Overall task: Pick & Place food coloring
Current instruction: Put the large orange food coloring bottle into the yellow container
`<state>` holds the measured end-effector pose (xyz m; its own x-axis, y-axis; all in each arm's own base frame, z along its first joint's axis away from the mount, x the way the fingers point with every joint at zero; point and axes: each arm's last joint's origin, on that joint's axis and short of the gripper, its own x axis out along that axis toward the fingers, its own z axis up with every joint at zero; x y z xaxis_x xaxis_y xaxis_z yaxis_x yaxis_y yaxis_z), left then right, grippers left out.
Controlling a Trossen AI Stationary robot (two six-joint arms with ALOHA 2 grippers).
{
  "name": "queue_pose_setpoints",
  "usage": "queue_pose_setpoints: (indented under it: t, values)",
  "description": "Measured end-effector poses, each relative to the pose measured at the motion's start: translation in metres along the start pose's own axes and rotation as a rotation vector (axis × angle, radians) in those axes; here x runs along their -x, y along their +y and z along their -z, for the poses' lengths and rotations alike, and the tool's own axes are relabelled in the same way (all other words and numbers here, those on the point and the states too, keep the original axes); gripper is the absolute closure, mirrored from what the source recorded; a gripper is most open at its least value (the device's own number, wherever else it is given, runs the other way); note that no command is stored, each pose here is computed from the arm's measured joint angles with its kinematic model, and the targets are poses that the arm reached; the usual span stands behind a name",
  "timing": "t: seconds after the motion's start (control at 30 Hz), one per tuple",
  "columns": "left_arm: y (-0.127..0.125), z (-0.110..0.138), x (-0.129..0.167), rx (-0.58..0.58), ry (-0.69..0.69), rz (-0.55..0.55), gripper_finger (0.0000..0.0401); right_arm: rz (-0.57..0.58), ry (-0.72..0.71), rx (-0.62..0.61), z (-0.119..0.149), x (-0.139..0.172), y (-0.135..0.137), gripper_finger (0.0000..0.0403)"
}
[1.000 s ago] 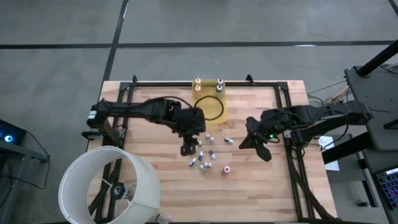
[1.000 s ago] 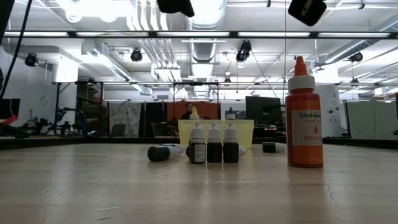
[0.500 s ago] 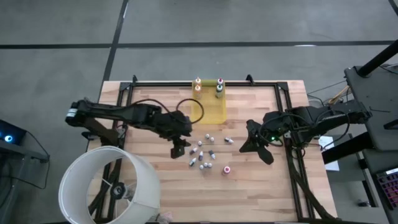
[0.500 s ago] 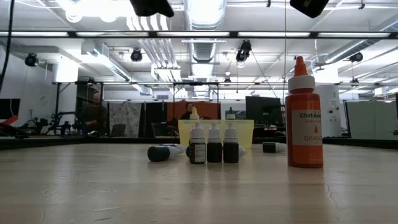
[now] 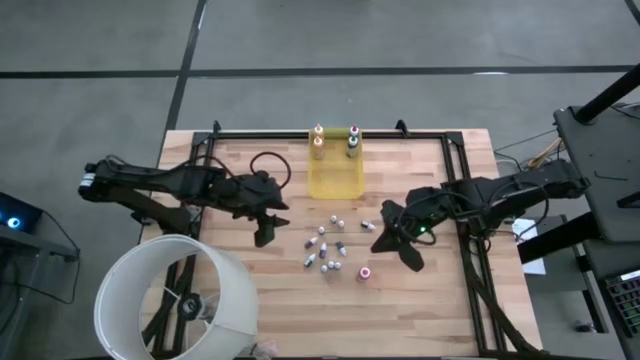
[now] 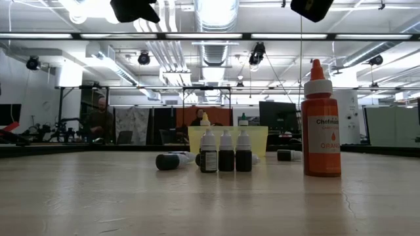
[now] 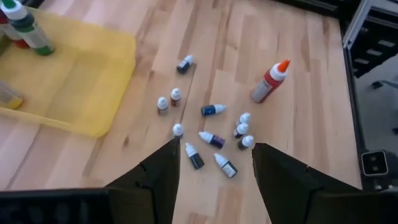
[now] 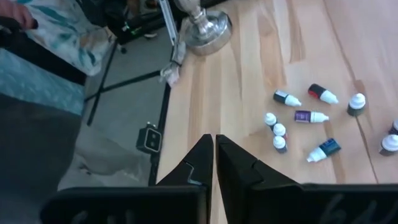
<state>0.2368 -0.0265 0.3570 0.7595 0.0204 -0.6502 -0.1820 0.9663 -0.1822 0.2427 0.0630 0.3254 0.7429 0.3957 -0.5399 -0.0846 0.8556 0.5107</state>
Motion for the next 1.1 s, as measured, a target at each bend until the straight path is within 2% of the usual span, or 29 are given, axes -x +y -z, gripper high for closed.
queue_pose_setpoints:
  t: [0.23,0.43,0.57,0.8,1.1]
  values:
    - [0.001,0.000,0.001,-0.013,-0.013,-0.014,0.0229,-0.020,0.056,0.003,-0.008,-0.016,0.002,0.0311]
    - [0.001,0.000,0.001,-0.030,-0.008,-0.016,0.0229,0.060,0.224,0.061,-0.014,-0.025,0.003,0.0233]
    - [0.001,0.000,0.001,-0.034,-0.013,-0.027,0.0229,0.097,0.335,0.121,-0.021,-0.032,0.005,0.0197]
    - [0.001,0.000,0.001,-0.032,-0.017,-0.039,0.0229,0.127,0.479,0.206,-0.030,-0.054,0.004,0.0177]
    - [0.001,0.000,0.001,-0.031,-0.017,-0.040,0.0229,0.183,0.617,0.148,-0.017,-0.084,-0.010,0.0177]
